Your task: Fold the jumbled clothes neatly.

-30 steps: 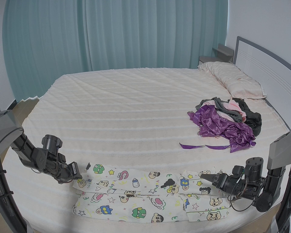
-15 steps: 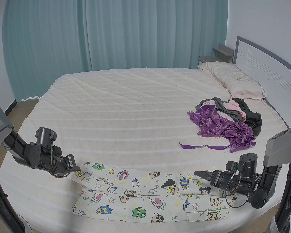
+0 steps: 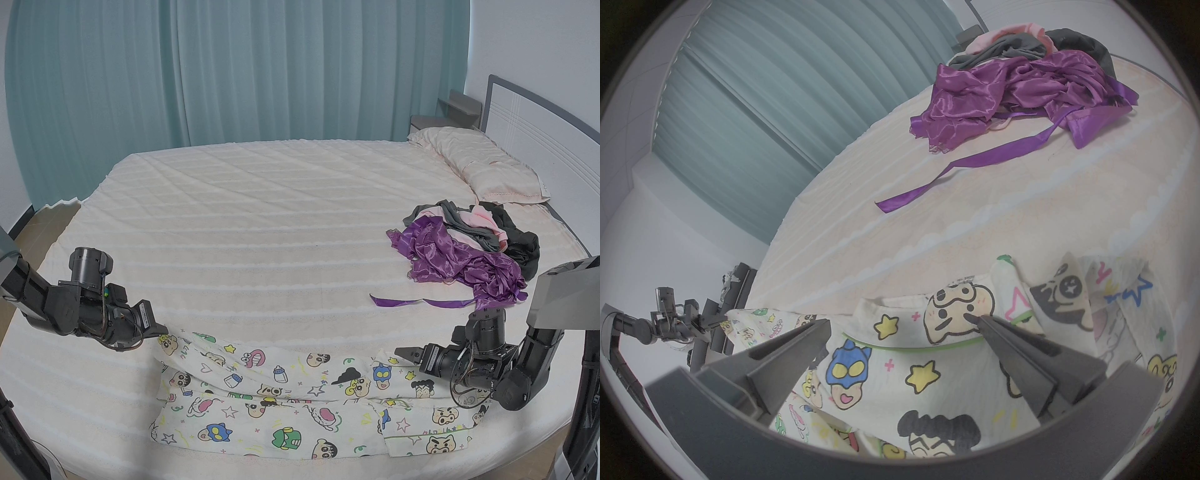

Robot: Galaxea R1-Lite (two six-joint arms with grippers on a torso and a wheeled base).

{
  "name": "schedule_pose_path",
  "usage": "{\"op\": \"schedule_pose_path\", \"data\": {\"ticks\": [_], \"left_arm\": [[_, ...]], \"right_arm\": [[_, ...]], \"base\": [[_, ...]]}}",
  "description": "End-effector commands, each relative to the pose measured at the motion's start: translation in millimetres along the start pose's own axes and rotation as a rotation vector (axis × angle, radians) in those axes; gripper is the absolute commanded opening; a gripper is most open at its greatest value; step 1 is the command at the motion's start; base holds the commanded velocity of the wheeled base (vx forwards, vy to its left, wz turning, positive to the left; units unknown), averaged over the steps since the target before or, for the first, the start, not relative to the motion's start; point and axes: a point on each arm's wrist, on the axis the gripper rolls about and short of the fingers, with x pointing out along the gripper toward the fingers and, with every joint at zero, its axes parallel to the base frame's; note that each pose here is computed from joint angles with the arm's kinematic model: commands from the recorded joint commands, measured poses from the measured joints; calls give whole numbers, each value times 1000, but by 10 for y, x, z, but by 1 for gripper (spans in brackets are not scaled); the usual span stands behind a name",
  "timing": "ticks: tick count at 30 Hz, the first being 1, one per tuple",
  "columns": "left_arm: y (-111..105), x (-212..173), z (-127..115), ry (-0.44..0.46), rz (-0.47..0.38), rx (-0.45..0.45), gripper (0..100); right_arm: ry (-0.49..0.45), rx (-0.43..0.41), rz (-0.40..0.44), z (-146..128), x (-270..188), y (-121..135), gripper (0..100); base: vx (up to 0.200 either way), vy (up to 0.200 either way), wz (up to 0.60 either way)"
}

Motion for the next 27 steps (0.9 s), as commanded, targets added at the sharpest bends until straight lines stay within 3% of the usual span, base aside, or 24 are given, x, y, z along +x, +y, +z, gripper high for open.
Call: {"op": "schedule_pose_path", "data": {"ticks": [1, 16, 23, 27], "left_arm": [[-36, -19, 57, -22, -12, 9, 0], [-92, -16, 205, -123, -72, -33, 0], [-11, -3, 101, -141, -80, -42, 0], [139, -5, -49, -145, -65, -54, 0]], "right_arm": [[17, 6, -23, -42, 82, -64, 100], [9, 21, -40, -16, 130, -140, 100], [14, 28, -46, -33, 147, -172, 100], [14, 37, -47, -34, 135, -171, 100]], "base": [[0, 0, 0], [0, 0, 0], [0, 0, 0], [0, 0, 0]]}}
